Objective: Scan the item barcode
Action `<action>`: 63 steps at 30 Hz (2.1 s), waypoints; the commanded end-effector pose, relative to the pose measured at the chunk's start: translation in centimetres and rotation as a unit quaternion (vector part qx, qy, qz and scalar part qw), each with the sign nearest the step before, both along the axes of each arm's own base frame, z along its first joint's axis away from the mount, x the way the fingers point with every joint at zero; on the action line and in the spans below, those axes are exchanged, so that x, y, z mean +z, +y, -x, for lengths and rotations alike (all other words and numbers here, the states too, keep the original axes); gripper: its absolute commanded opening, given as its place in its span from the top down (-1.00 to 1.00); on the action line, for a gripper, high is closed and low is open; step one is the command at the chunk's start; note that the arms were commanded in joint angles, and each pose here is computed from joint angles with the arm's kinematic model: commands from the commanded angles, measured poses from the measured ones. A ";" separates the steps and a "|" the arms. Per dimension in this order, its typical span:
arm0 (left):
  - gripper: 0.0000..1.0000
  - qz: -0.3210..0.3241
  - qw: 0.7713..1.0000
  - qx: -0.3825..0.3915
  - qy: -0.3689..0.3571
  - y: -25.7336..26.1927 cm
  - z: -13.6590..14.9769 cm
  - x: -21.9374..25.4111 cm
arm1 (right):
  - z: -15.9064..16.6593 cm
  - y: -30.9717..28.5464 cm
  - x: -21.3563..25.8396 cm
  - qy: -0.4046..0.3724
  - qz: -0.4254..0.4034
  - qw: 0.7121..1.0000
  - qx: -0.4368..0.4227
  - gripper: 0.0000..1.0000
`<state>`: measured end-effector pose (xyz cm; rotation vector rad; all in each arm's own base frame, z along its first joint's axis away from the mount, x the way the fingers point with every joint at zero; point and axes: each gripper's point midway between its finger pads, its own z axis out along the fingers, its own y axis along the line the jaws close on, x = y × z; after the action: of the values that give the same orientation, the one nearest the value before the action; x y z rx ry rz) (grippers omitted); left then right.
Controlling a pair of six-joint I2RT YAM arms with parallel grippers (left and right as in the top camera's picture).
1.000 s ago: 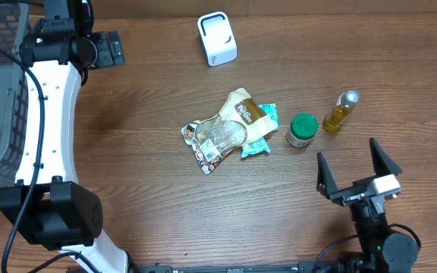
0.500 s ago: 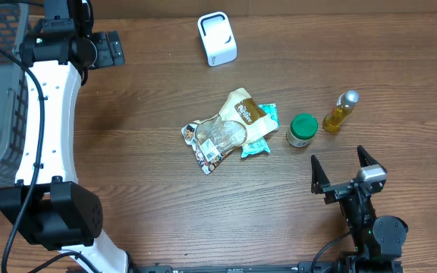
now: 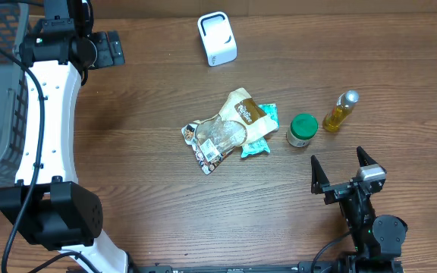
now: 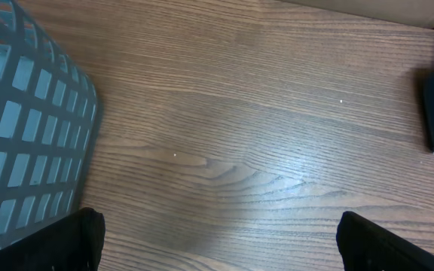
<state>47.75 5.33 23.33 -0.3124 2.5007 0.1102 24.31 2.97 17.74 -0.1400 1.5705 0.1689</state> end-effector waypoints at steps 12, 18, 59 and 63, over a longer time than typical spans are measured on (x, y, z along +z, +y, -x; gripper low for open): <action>-0.99 -0.003 1.000 -0.005 0.004 -0.2 -0.3 -0.4 | 0.0 -0.2 -0.2 0.000 -0.003 1.000 -0.006 -1.00; -0.99 -0.005 1.000 -0.012 -0.012 -0.9 0.0 1.1 | 0.0 -0.2 -0.2 0.000 -0.003 1.000 -0.006 -1.00; -0.99 -0.010 0.980 -0.041 -0.195 -3.6 19.0 14.2 | 0.0 -0.2 -0.2 0.000 -0.003 1.000 -0.006 -1.00; -0.99 -0.008 0.988 -0.041 -0.152 -3.6 20.6 9.5 | 0.0 -0.2 -0.2 0.000 -0.003 1.000 -0.006 -1.00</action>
<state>28.81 1.67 34.61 -0.2087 2.1898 0.0372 24.31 2.96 17.69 -0.1392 1.5728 0.1692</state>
